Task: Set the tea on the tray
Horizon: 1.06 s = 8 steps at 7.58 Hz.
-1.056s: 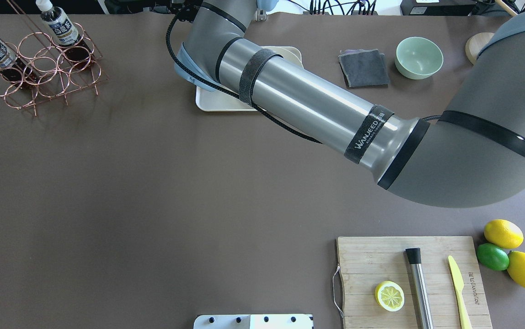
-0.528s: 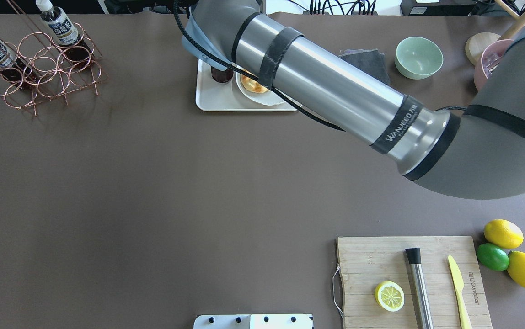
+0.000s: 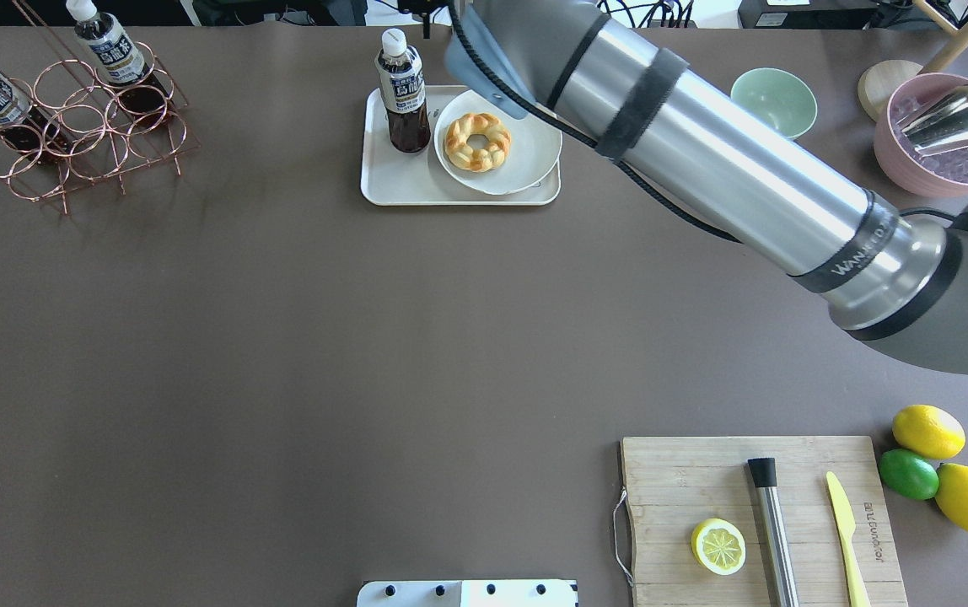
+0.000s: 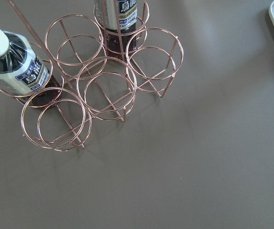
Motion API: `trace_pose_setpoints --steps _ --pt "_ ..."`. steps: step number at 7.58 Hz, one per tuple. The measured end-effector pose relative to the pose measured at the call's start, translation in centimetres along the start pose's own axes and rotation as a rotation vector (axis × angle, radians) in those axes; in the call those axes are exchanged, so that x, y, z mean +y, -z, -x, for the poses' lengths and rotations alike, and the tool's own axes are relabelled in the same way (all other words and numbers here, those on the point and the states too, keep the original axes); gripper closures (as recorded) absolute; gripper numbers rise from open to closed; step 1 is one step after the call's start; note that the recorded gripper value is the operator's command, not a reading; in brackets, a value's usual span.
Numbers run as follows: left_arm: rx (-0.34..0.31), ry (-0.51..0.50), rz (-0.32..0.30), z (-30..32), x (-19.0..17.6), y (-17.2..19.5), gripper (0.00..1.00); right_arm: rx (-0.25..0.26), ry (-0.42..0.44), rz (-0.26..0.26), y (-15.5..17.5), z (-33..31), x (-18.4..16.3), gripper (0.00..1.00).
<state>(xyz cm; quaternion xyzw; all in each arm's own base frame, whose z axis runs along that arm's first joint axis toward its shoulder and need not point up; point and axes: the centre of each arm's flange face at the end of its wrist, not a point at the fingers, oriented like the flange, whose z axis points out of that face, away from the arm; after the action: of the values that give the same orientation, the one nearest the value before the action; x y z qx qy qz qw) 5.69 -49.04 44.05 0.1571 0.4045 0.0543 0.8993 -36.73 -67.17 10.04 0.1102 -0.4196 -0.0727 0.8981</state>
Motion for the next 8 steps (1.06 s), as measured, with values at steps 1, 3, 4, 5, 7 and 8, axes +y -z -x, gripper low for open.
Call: trace_pose_setpoints --steps 1,3,4,5,7,8 --pt "-0.026 -0.024 0.007 2.4 0.5 1.0 0.03 0.007 0.057 0.012 0.4 -7.5 1.3 0.00" --pt "-0.077 -0.080 0.030 6.8 1.1 3.8 0.03 0.031 0.145 0.029 2.6 -23.5 5.0 0.00" --pt "-0.098 -0.114 0.042 9.0 1.6 5.2 0.03 0.052 0.183 0.042 4.7 -30.9 7.6 0.00" --pt "-0.110 -0.138 0.055 10.5 2.2 6.5 0.03 0.076 0.234 0.069 5.9 -37.9 11.5 0.00" --pt "-0.125 -0.145 0.077 13.8 4.9 8.0 0.03 0.108 0.306 0.127 7.3 -51.2 21.1 0.00" --pt "-0.125 -0.132 0.090 14.8 6.5 8.0 0.02 0.123 0.335 0.158 7.5 -56.2 25.5 0.00"
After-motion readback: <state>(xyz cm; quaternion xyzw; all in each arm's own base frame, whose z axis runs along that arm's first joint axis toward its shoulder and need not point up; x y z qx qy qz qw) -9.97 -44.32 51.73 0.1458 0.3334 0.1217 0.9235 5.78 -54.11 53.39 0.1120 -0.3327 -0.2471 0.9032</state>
